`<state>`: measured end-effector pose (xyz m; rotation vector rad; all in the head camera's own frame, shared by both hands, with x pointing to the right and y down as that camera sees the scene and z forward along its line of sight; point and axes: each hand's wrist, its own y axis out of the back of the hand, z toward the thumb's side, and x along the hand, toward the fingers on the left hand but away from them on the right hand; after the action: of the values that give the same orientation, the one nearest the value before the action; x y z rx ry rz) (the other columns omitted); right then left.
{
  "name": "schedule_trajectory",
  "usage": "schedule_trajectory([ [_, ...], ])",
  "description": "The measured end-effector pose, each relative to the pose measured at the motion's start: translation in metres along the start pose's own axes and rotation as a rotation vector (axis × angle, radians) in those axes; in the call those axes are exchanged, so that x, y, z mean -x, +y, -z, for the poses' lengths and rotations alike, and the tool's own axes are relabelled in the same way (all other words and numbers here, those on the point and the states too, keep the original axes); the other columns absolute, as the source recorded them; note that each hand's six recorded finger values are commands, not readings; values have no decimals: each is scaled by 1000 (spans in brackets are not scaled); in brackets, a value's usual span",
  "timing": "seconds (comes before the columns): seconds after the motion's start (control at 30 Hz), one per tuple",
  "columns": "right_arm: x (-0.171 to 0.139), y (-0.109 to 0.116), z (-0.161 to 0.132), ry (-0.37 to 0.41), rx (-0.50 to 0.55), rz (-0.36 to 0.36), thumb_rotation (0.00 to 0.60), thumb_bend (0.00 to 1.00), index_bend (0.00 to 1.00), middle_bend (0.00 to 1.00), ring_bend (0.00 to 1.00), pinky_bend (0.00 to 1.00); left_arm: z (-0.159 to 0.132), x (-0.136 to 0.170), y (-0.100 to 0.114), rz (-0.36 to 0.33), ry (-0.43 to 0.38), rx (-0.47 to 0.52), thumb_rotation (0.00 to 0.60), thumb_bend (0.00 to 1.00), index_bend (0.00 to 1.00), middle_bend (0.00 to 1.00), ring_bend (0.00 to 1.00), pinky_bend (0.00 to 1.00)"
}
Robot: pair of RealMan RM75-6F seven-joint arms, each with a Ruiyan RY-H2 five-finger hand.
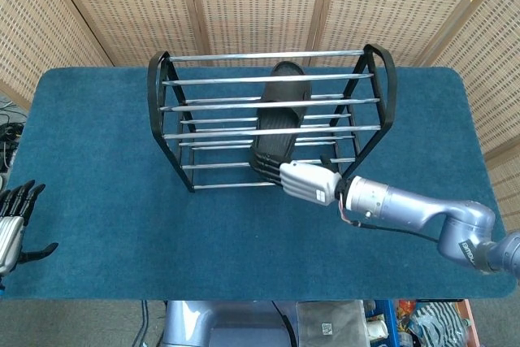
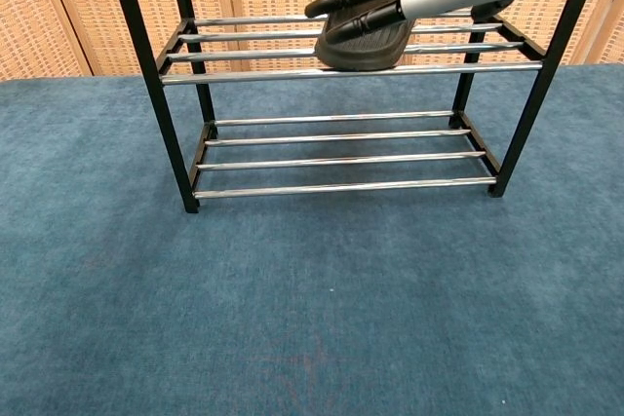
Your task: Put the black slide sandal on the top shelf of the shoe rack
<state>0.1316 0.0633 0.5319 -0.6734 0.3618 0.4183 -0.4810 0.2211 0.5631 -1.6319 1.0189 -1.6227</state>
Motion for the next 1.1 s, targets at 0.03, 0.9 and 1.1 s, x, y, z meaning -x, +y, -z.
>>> schedule_trajectory([
  [0.03,-1,5,-1,-6,0,6,600,0,0,0,0,0,0,0,1,-2,-1,1,600,177,0,0,0,0],
  [0.9,-167,-22,-72,-389,607,-22,600,0,0,0,0,0,-7,20,12,-75,-62,14,600,176,0,0,0,0],
  [1.1,-229,-50,-122,-666,919,-270,600,0,0,0,0,0,-11,29,16,-110,-89,16,600,176,0,0,0,0],
])
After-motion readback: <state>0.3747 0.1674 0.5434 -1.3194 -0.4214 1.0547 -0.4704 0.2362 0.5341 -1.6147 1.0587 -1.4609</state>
